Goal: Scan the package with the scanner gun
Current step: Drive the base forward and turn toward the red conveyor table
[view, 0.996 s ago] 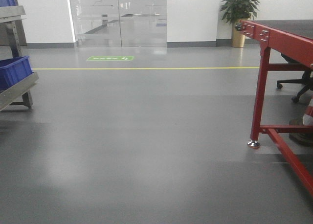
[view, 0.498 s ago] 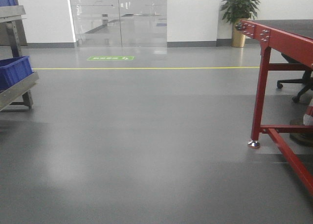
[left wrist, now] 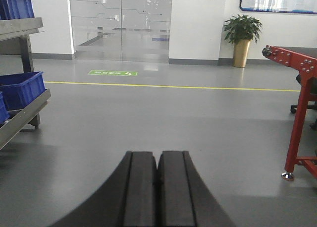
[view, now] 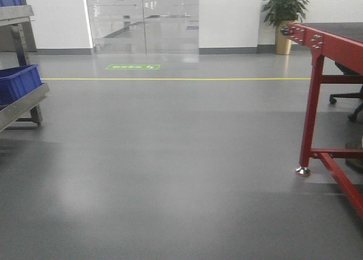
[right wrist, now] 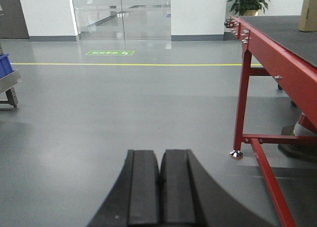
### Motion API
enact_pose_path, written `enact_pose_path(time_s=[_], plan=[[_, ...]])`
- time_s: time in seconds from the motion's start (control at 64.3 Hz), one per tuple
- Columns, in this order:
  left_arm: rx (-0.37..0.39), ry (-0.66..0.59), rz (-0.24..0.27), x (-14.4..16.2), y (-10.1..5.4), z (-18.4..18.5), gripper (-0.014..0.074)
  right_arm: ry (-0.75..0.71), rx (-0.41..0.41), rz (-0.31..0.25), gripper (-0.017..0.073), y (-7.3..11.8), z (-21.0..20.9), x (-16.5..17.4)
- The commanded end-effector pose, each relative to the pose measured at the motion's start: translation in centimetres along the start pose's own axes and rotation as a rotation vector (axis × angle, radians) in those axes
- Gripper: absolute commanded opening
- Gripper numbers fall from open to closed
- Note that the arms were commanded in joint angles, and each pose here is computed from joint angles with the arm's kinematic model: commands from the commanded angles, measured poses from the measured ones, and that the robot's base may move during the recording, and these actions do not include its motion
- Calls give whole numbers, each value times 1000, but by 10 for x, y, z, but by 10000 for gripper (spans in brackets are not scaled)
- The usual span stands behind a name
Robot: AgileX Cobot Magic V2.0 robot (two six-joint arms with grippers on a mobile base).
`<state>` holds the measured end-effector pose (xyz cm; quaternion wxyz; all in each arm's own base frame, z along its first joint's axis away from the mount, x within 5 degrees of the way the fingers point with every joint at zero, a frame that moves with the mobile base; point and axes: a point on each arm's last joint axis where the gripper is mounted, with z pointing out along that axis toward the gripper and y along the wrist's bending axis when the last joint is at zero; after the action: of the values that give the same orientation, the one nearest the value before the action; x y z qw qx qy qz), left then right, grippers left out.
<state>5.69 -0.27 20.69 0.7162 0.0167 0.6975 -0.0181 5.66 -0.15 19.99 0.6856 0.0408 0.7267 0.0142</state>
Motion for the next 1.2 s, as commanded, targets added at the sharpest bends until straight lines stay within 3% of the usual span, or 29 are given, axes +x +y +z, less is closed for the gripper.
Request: enact_pose_path(time_s=[0.0,1.182], plan=[[1,-26,-5,-3,0,-1,-111,-21,0,-6,-160,0,0,-2],[1,-26,-5,-3,0,-1,-111,-21,0,-6,-160,0,0,-2]])
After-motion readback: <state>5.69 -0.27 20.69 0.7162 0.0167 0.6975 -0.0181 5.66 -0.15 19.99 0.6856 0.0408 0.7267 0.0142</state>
